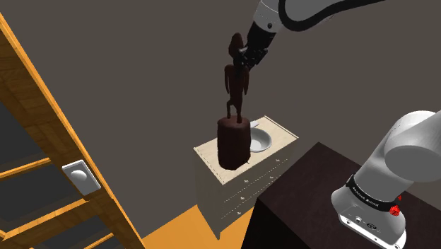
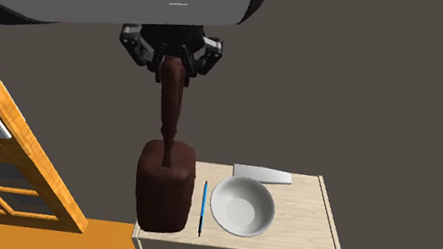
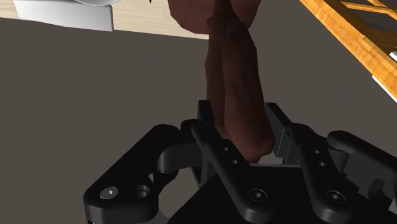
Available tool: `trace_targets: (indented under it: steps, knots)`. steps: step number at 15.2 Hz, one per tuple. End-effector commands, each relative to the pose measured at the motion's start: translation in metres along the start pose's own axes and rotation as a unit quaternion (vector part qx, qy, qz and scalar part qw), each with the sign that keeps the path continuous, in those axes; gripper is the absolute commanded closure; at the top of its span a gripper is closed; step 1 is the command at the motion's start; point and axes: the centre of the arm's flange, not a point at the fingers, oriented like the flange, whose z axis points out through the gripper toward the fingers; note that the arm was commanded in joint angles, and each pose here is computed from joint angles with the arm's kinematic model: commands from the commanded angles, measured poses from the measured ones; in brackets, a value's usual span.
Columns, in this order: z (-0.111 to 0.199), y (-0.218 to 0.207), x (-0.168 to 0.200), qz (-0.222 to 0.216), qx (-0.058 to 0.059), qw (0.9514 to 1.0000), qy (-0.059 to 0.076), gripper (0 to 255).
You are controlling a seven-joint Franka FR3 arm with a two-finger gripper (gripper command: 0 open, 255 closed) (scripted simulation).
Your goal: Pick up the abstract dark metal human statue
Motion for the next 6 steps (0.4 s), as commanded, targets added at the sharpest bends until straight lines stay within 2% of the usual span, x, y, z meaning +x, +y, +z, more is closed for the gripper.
trace_targets:
  steps: [1,6]
  knots:
    - [-0.012,-0.001,0.005,0.0,0.0,1.0,0.003,255]
    - [-0.027,-0.002,0.011,0.0,0.0,1.0,0.003,255]
